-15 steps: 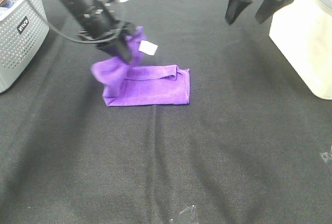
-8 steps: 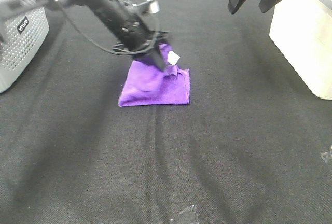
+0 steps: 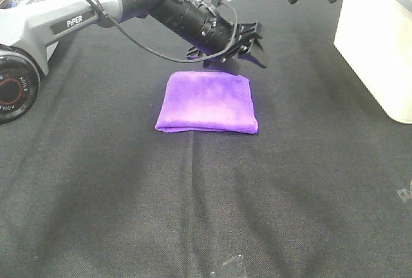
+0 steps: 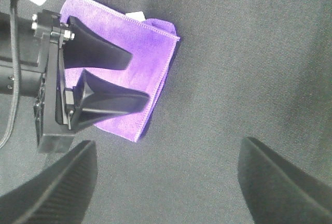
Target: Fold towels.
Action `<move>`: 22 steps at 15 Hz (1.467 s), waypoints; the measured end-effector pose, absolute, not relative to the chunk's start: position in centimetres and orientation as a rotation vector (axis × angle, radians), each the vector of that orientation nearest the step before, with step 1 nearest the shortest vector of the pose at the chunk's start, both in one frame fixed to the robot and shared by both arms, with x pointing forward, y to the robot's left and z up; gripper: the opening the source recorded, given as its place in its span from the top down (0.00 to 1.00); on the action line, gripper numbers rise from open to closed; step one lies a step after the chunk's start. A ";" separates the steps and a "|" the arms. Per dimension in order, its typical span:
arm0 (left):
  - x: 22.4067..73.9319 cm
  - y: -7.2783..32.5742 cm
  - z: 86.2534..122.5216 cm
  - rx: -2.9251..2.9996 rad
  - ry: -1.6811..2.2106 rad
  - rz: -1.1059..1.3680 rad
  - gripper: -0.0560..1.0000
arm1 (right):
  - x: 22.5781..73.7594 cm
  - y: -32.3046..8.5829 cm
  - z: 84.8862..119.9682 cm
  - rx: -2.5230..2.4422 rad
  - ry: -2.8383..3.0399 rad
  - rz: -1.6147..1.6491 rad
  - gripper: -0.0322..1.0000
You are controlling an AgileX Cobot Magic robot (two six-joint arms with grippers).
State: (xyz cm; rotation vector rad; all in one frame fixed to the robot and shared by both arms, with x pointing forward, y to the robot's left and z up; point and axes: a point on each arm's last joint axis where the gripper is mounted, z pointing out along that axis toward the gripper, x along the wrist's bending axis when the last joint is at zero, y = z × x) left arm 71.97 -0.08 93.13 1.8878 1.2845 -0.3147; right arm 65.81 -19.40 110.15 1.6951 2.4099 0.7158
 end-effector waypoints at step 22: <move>68.5 30.4 114.3 1.908 1.788 0.506 0.23 | 59.6 -25.2 116.3 1.837 2.110 0.704 0.18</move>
